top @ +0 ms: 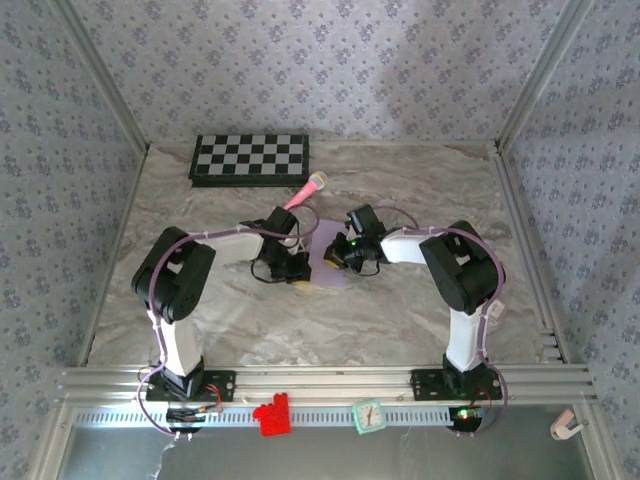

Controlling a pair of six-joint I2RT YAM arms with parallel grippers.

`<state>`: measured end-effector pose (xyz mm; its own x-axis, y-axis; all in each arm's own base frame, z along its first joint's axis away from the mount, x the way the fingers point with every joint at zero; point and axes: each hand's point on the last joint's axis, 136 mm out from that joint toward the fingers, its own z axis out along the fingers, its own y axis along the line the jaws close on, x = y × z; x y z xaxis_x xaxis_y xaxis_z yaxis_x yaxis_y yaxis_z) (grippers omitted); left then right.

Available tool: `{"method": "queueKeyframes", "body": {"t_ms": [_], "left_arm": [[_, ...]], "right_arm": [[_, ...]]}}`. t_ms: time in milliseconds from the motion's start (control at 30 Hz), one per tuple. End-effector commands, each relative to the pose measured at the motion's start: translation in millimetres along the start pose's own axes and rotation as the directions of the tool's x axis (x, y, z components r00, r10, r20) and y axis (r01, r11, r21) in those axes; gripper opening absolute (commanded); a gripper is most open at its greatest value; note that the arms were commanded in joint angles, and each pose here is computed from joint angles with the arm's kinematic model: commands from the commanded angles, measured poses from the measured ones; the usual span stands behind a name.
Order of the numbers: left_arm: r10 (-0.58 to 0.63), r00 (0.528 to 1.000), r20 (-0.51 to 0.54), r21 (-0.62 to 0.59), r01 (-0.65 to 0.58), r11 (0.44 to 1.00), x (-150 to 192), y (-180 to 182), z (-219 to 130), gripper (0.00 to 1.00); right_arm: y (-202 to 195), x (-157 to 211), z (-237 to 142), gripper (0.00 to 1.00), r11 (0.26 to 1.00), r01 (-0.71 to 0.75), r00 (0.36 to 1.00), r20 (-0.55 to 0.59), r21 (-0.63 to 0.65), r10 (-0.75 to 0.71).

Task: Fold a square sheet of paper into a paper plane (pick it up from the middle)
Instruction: Fold the triangle a second time at the center of the table.

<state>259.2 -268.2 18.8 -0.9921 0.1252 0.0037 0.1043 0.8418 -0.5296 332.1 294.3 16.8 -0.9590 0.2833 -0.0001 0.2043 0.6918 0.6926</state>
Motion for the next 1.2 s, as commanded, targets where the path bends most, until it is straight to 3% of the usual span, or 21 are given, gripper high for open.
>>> {"method": "queueKeyframes", "body": {"t_ms": [0, 200, 300, 500, 700, 967, 1167], "left_arm": [[-0.046, 0.996, -0.081, -0.111, 0.037, 0.993, 30.3, 29.7, -14.4, 0.03], [-0.032, 0.995, 0.099, 0.043, 0.028, 0.999, -9.3, -18.5, -44.7, 0.03], [-0.077, 0.988, 0.136, 0.104, 0.063, 0.993, -23.9, -31.3, -44.1, 0.03], [-0.115, 0.991, 0.07, 0.118, 0.106, 0.987, -26.7, -38.1, -13.5, 0.03], [-0.165, 0.986, 0.039, 0.031, 0.164, 0.986, -23.1, -16.2, 6.6, 0.01], [-0.25, 0.968, -0.016, -0.067, 0.249, 0.966, -1.2, 13.1, 20.1, 0.0], [-0.256, 0.966, -0.025, -0.081, 0.253, 0.964, 0.7, 15.3, 21.3, 0.0]], "right_arm": [[-105.3, 33.0, 2.3, 0.05, 0.93, -0.13, 0.986, -0.055, 0.344, 0.158], [-98.0, 29.7, 2.5, 0.06, 0.94, -0.115, 0.989, -0.057, 0.32, 0.14], [-92.9, 28.5, 3.9, 0.06, 0.943, -0.112, 0.989, -0.061, 0.312, 0.138], [-82.6, 23.6, 5.5, 0.06, 0.952, -0.108, 0.989, -0.063, 0.287, 0.131], [-66.9, 20.4, 2.9, 0.06, 0.967, -0.073, 0.993, -0.074, 0.243, 0.094], [-6.9, 12.0, -17.7, 0.07, 0.98, 0.148, 0.988, -0.059, 0.133, -0.142], [11.2, 16.6, -15.3, 0.06, 0.966, 0.248, 0.967, -0.072, 0.076, -0.243]]}}
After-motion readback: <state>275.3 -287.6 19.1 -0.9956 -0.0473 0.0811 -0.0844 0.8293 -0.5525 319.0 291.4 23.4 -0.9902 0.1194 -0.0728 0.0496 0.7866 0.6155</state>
